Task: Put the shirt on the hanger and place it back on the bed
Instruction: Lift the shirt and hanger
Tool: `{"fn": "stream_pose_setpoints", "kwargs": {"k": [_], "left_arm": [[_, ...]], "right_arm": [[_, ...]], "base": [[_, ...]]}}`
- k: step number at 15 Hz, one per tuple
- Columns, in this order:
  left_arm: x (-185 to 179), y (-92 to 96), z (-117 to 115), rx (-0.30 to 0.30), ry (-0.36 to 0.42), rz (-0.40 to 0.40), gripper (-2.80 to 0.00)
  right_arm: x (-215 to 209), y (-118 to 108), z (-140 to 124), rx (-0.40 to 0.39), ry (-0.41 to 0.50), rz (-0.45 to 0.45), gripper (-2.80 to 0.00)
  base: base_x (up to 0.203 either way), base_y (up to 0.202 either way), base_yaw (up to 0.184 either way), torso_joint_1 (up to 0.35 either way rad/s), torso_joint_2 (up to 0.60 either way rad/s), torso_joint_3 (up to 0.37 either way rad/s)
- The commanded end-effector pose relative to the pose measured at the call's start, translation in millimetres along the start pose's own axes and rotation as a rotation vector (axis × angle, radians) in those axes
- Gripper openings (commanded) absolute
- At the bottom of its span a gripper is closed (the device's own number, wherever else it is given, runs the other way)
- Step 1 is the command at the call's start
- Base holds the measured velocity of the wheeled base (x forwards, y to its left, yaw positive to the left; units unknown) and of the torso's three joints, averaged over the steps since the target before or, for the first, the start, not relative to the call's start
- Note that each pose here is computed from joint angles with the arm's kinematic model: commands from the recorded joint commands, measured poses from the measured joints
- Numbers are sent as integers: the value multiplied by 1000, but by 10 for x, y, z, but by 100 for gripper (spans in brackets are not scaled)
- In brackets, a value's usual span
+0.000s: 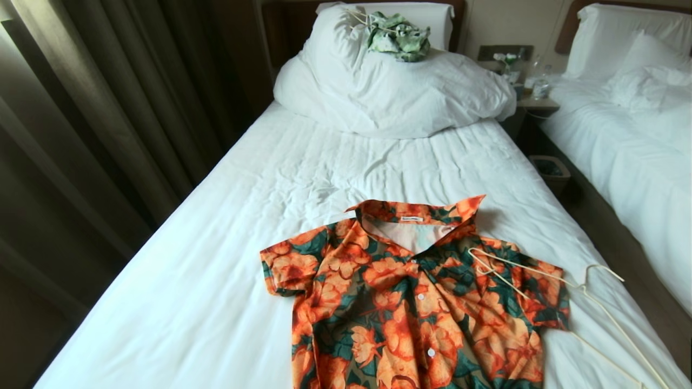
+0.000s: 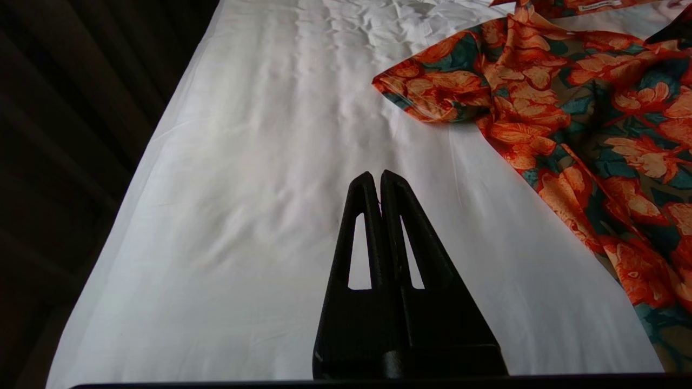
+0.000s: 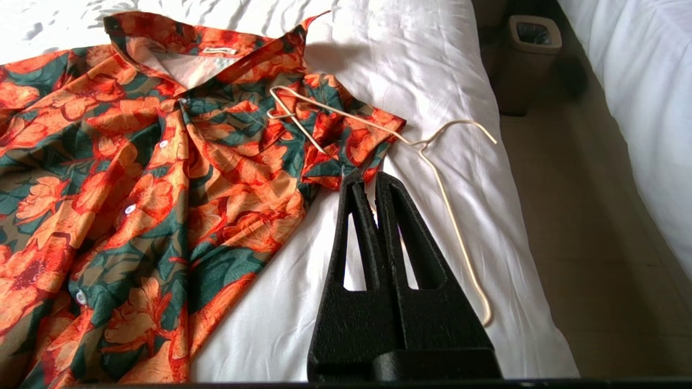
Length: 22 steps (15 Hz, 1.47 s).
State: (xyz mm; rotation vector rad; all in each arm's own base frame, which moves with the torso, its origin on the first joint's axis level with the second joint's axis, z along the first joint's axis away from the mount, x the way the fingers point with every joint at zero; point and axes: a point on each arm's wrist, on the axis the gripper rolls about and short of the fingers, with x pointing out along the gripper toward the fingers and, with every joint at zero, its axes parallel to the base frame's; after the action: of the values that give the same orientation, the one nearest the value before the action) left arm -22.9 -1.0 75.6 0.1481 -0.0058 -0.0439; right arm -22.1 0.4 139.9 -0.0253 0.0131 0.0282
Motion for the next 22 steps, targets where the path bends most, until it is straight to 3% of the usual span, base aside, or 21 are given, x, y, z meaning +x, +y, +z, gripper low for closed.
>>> {"fn": "stream_pose_setpoints", "kwargs": {"k": [1, 4, 7, 10, 12, 18, 22], "left_arm": [[0, 0, 0, 1, -1, 0, -280], [0, -1, 0, 2, -1, 0, -280], [0, 0, 1, 1, -1, 1, -280], [0, 0, 0, 1, -1, 0, -280], [0, 0, 1, 1, -1, 1, -280], [0, 0, 0, 1, 0, 1, -280], [0, 0, 0, 1, -1, 0, -280]], "right_arm": [[297, -13, 215, 48, 155, -5, -280], [777, -36, 505, 213, 300, -37, -280], [1403, -105, 533, 323, 432, -102, -280], [2021, -305, 328, 399, 558, -176, -280], [2268, -553, 139, 456, 636, -209, -280], [2540, -1184, -436, 529, 817, -236, -280], [2521, -1413, -546, 602, 923, -179, -280]], "base": [[0, 0, 0, 0, 0, 0], [0, 0, 0, 0, 0, 0], [0, 0, 0, 0, 0, 0], [0, 0, 0, 0, 0, 0], [0, 0, 0, 0, 0, 0], [0, 0, 0, 0, 0, 0], [0, 0, 0, 0, 0, 0]]}}
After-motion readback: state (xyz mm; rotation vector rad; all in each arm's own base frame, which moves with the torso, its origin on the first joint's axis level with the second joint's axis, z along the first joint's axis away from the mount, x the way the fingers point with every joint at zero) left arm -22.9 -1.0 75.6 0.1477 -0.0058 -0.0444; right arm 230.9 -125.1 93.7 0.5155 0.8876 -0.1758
